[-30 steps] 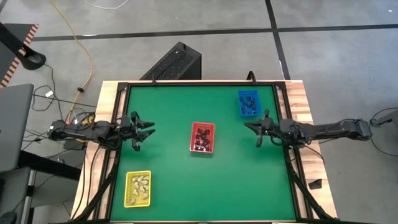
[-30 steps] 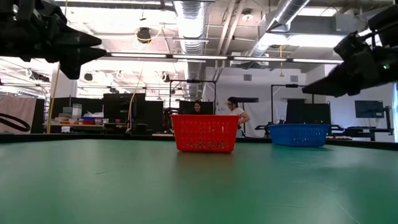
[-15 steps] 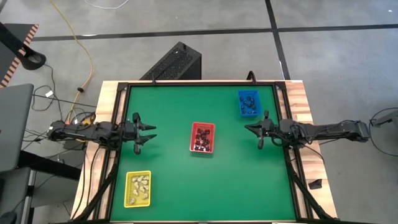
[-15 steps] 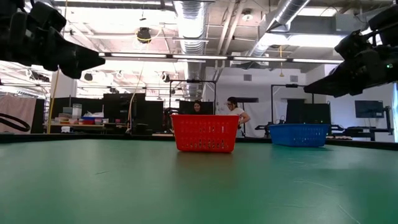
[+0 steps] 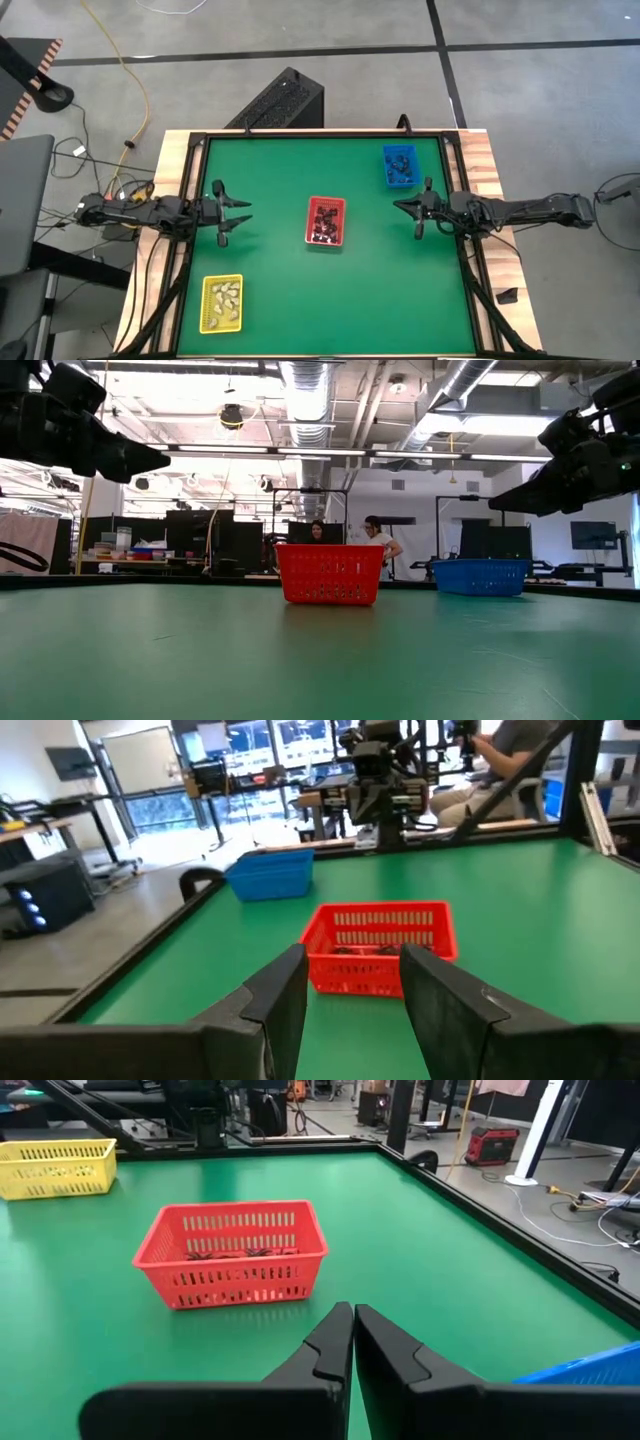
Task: Sort Halloween decoration
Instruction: Return to Home Position
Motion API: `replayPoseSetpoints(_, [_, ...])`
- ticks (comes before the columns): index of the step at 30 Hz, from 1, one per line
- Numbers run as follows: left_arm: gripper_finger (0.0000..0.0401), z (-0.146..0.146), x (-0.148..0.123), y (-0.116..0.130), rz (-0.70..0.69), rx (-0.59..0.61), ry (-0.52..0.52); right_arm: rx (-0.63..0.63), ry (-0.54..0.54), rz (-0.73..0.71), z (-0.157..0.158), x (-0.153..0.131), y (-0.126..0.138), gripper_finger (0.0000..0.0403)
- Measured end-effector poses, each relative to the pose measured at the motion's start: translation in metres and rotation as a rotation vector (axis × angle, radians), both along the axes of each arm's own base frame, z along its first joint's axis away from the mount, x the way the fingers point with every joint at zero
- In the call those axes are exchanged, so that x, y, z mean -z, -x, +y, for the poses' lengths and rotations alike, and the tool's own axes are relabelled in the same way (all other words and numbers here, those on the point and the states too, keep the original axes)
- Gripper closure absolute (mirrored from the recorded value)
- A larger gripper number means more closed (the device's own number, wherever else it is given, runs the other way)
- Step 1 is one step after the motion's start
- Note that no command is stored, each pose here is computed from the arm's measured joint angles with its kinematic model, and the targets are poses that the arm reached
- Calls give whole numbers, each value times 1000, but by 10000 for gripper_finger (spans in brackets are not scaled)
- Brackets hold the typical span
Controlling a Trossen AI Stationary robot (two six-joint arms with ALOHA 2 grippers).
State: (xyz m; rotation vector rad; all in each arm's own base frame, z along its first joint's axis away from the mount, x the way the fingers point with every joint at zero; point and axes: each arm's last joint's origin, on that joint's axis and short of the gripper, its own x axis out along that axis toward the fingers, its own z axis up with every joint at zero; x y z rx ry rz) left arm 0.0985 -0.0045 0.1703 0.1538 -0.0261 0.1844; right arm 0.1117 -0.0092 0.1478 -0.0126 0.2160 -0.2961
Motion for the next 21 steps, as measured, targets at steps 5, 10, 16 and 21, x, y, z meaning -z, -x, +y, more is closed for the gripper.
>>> replayPoseSetpoints(5, [250, 0, 0, 0, -17, 5, 109, 0, 0, 0, 0, 0, 0, 355])
replayPoseSetpoints(10, [250, 0, 0, 0, -31, 8, 182, 1, 0, 0, 0, 0, 0, 355])
replayPoseSetpoints(16, [250, 0, 0, 0, -26, 6, 159, 1, 0, 1, 0, 0, 0, 355])
replayPoseSetpoints(21, [250, 0, 1, 0, -26, 6, 158, 1, 0, 1, 0, 0, 0, 355])
